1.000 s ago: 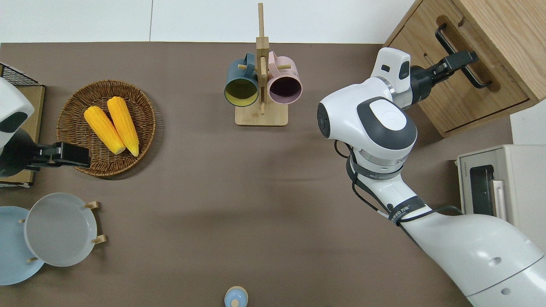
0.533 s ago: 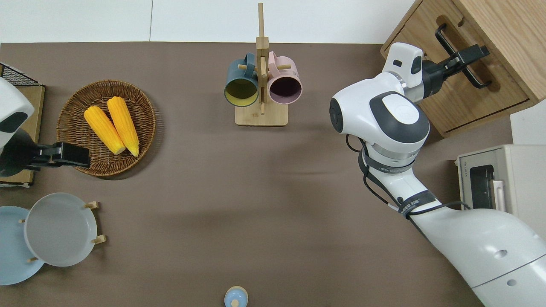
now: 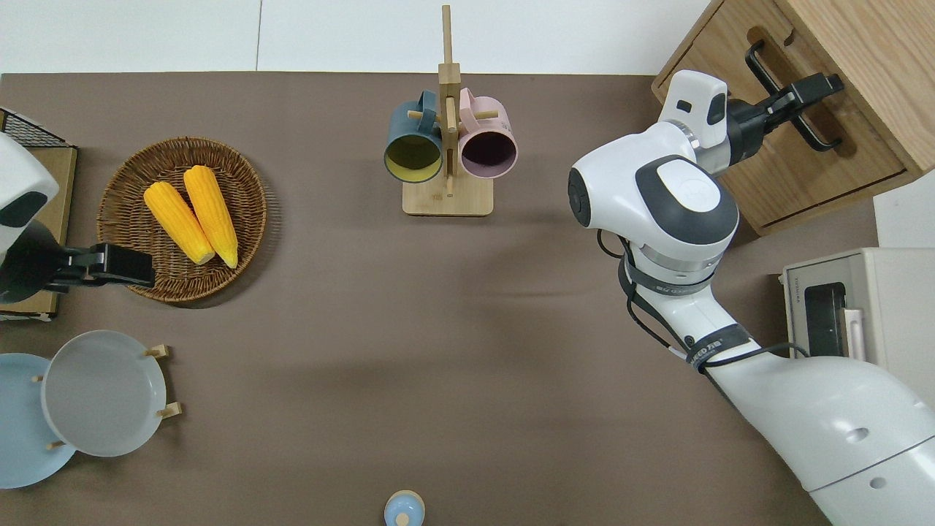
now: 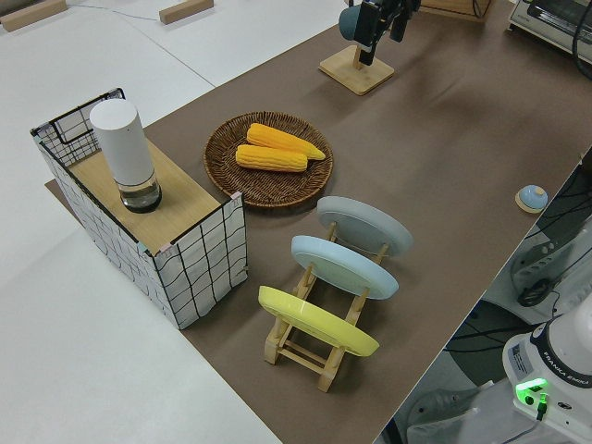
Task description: Slide drawer open with right arm
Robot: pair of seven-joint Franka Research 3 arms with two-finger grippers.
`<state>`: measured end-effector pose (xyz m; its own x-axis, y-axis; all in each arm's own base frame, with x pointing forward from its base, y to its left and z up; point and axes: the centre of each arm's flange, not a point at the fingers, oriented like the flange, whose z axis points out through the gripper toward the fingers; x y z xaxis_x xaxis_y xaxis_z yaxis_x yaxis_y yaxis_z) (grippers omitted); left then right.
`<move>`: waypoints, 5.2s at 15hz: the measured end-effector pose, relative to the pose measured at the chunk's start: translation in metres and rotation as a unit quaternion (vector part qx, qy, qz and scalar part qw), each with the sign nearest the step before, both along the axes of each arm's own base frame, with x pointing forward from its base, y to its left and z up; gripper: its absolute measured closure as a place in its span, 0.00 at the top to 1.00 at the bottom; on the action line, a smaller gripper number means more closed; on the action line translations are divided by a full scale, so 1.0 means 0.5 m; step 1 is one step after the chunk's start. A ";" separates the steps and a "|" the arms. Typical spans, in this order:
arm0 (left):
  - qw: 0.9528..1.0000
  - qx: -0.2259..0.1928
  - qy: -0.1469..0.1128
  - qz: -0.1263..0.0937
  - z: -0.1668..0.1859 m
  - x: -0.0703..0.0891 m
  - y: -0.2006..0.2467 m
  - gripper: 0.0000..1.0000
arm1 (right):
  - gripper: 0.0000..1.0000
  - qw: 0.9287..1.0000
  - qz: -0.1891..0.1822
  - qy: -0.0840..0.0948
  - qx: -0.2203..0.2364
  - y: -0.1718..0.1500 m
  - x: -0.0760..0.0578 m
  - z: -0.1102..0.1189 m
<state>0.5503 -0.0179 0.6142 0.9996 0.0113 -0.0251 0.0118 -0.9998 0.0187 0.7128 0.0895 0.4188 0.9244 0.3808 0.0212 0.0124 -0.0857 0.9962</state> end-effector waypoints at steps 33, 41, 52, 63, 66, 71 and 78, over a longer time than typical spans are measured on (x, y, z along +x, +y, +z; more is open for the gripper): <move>1.000 0.000 0.000 0.000 0.000 0.000 0.000 0.99 | 0.18 1.000 -0.026 0.003 0.011 0.079 -0.034 -0.025; 1.000 0.000 0.000 0.000 0.000 0.000 0.000 1.00 | 0.18 0.999 -0.036 0.009 0.016 0.148 -0.068 -0.021; 1.000 0.000 0.000 0.000 0.000 0.000 0.000 1.00 | 0.18 0.999 -0.047 0.019 0.019 0.238 -0.119 -0.016; 1.000 0.000 0.000 0.000 0.000 0.000 0.000 1.00 | 0.18 0.998 -0.051 0.029 0.026 0.324 -0.175 -0.009; 1.000 0.000 0.000 0.000 0.000 0.000 0.000 1.00 | 0.18 0.998 -0.051 0.031 0.027 0.348 -0.191 -0.006; 1.000 0.000 0.000 0.000 0.000 0.000 0.000 1.00 | 0.18 0.997 -0.056 0.038 0.033 0.374 -0.215 -0.002; 1.000 0.000 0.000 0.000 0.000 0.000 0.000 1.00 | 0.18 0.996 -0.061 0.047 0.036 0.412 -0.250 0.002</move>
